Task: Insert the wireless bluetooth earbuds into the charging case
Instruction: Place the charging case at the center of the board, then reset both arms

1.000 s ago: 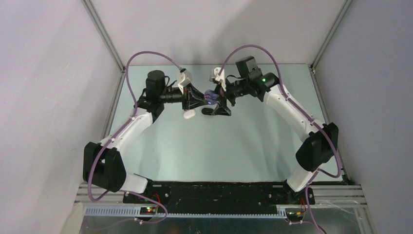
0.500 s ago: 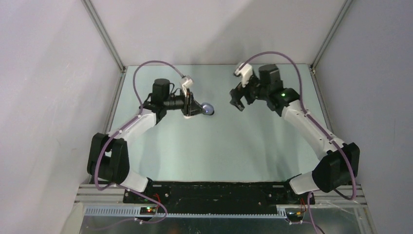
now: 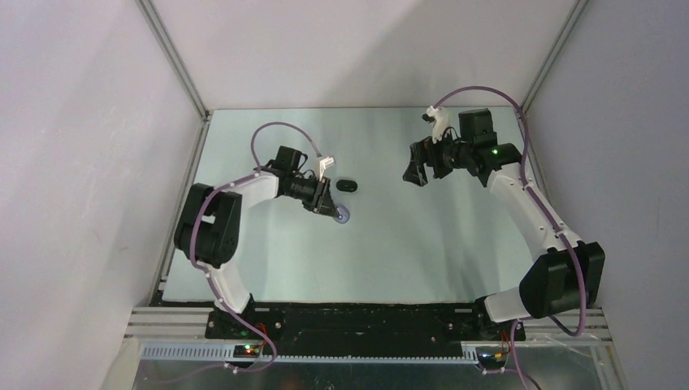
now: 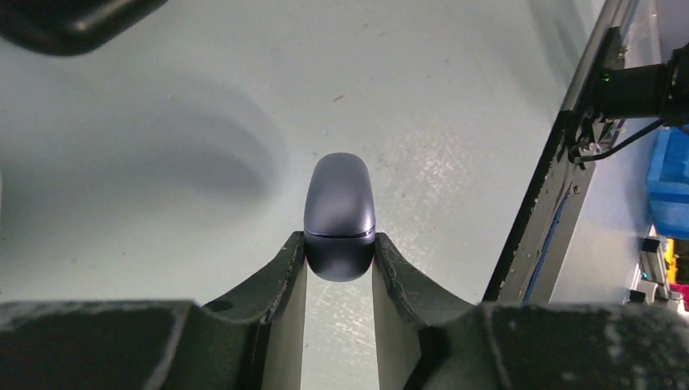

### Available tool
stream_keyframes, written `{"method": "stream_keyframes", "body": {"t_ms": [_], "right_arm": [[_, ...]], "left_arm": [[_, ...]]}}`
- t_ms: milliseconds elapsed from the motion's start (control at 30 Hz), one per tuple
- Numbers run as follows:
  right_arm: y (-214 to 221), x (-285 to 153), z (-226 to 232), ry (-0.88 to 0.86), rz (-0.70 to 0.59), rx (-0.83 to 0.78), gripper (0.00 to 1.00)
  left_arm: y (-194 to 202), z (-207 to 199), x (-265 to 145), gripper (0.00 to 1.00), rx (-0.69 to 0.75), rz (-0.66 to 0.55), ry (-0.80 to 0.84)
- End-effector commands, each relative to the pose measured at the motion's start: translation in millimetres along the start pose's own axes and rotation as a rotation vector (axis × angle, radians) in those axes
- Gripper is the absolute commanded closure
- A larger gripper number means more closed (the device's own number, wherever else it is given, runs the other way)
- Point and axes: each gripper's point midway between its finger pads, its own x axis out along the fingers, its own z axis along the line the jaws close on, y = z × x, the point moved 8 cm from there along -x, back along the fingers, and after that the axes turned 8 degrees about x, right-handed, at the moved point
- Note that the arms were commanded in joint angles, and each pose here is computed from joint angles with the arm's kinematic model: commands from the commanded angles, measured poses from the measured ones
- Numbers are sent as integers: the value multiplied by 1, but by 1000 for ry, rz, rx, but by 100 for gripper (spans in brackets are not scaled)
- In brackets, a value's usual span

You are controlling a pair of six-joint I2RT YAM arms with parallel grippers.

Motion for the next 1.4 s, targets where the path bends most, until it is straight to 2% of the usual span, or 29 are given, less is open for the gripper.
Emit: {"method": "stream_keyframes", "body": {"t_ms": [0, 267, 467, 500, 567, 733, 833, 867, 900, 933, 967, 1000, 1067, 1133, 1300, 1367], "right_arm": [[2, 2, 1, -21, 5, 44, 1], [2, 6, -4, -1, 6, 53, 1], [1, 3, -6, 37, -4, 25, 1], [0, 3, -7, 45, -4, 22, 1], [-2, 0, -8, 61, -11, 15, 1], [-18, -14, -11, 158, -77, 1, 1], [-33, -18, -17, 266, -153, 72, 0], [-41, -21, -22, 345, -188, 90, 1], [-47, -19, -22, 376, -222, 113, 1], [-59, -24, -27, 464, -276, 112, 1], [-67, -22, -25, 488, -302, 113, 0], [-75, -24, -28, 552, -341, 111, 1], [-87, -21, -23, 588, -378, 74, 0], [-91, -15, -23, 599, -384, 45, 1], [-84, 2, -21, 588, -352, 68, 0], [-82, 4, -17, 573, -348, 66, 1]], "left_arm": [[6, 13, 8, 77, -42, 75, -41], [-2, 34, 16, 71, -124, 139, -139], [0, 39, -3, 48, -112, 201, -240], [1, 39, -6, 20, -111, 213, -251], [-9, 34, -22, 3, -86, 199, -281], [-50, 14, -82, 0, 55, 10, -399], [-79, -5, -127, 0, 212, -160, -594], [-100, -19, -148, 0, 310, -287, -678], [-99, -17, -156, 0, 321, -321, -771], [-117, -32, -176, 0, 402, -454, -842], [-116, -31, -183, 0, 404, -489, -917], [-127, -42, -199, 0, 440, -588, -987], [-130, -48, -206, 0, 465, -636, -1019], [-130, -46, -205, 0, 469, -605, -1007], [-117, -36, -190, 0, 337, -490, -952], [-116, -38, -191, 0, 325, -505, -960]]}}
